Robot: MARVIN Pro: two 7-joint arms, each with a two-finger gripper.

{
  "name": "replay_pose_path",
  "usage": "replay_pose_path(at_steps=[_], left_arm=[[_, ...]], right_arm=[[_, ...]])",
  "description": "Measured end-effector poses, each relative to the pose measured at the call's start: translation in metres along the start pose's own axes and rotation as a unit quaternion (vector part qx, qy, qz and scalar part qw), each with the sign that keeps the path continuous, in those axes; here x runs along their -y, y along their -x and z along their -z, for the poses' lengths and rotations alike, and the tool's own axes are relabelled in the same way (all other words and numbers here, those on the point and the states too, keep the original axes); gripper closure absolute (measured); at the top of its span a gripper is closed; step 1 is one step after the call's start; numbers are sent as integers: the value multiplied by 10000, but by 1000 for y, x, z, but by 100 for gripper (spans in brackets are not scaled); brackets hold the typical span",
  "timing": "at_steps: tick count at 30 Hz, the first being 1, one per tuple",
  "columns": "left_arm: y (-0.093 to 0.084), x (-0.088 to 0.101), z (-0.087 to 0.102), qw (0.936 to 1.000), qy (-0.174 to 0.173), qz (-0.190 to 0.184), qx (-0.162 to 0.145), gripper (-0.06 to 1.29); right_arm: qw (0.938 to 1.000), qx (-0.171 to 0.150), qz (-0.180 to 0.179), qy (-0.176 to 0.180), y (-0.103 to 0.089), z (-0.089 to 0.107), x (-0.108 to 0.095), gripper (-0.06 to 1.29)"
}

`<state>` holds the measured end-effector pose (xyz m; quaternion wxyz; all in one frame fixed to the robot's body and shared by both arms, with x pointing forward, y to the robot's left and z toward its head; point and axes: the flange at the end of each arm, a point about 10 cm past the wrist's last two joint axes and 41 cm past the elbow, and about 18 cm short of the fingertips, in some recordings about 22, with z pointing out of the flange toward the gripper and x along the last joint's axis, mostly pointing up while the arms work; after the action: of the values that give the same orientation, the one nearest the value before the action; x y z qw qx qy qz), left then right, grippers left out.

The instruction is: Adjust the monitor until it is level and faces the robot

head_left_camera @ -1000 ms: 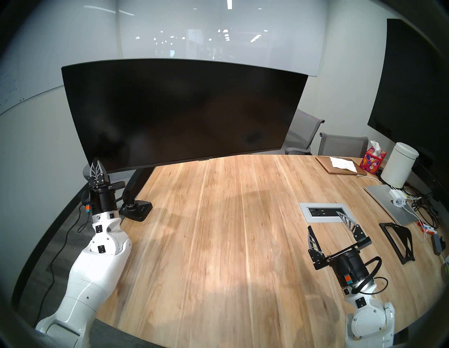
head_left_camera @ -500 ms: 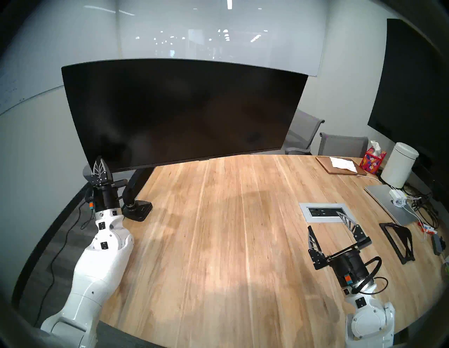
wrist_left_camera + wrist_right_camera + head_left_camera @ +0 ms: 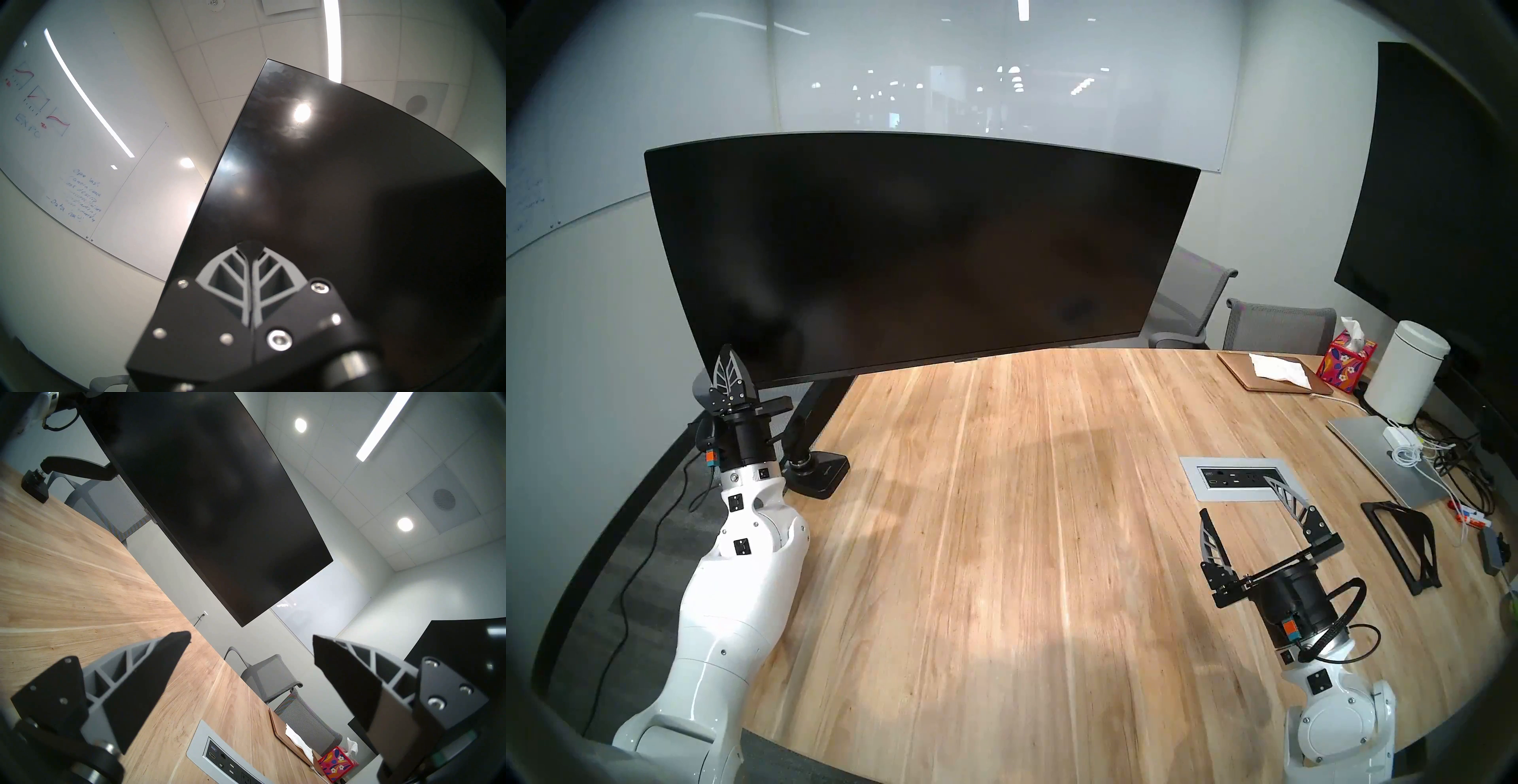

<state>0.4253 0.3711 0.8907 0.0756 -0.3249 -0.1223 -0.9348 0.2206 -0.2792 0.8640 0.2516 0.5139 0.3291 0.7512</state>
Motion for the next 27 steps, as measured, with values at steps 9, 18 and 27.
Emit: replay_pose_path(at_steps=[9,18,27], left_arm=[[-11,-7,-32,9992,84,71,-379,125],[-32,-17,-60,9964,210,136,-814,125],[-54,-24,-76,9923,321,139,-1190,125]], right_arm=[[10000,0,0,0,0,0,0,0],[10000,-1,1,0,0,0,0,0],[10000,-1,1,0,0,0,0,0]])
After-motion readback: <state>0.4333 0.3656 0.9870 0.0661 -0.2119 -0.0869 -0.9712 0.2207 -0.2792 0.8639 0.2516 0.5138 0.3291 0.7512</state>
